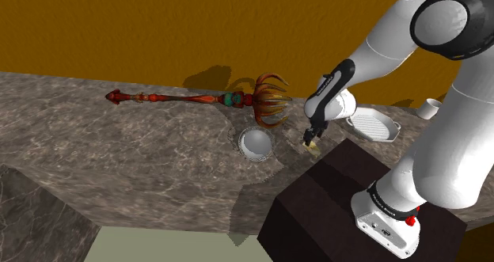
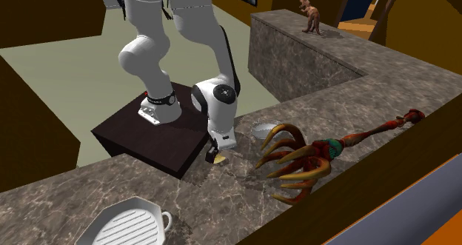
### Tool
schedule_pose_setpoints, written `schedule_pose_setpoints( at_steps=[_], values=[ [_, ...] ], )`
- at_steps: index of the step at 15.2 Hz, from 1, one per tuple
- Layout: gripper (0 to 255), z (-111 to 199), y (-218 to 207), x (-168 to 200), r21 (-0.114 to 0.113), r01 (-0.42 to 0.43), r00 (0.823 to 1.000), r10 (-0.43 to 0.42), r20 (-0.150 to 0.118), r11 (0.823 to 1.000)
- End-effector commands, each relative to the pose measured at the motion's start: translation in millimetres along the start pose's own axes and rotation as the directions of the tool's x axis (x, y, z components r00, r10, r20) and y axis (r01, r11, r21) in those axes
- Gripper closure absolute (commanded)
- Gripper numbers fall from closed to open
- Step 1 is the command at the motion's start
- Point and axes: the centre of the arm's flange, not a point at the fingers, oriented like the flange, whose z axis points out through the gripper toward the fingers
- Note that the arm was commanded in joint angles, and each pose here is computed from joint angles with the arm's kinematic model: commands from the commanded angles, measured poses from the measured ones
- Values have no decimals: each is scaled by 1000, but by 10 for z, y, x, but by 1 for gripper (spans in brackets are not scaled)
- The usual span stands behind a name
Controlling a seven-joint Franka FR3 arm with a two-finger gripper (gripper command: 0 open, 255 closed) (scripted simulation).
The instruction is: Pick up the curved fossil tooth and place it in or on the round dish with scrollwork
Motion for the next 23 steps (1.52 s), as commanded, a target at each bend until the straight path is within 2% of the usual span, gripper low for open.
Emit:
schedule_pose_setpoints(
  at_steps=[1,6,13,14,23],
  values=[
    [0,112,-2,-18,-2,-36,999,36,3,999],
    [0,353,-1,-19,-2,-36,999,36,3,999],
    [0,353,-1,-19,-2,-36,999,36,3,999],
    [255,353,-1,-19,-2,-36,999,36,3,999],
    [255,353,-1,-19,-2,-36,999,36,3,999]
  ],
)
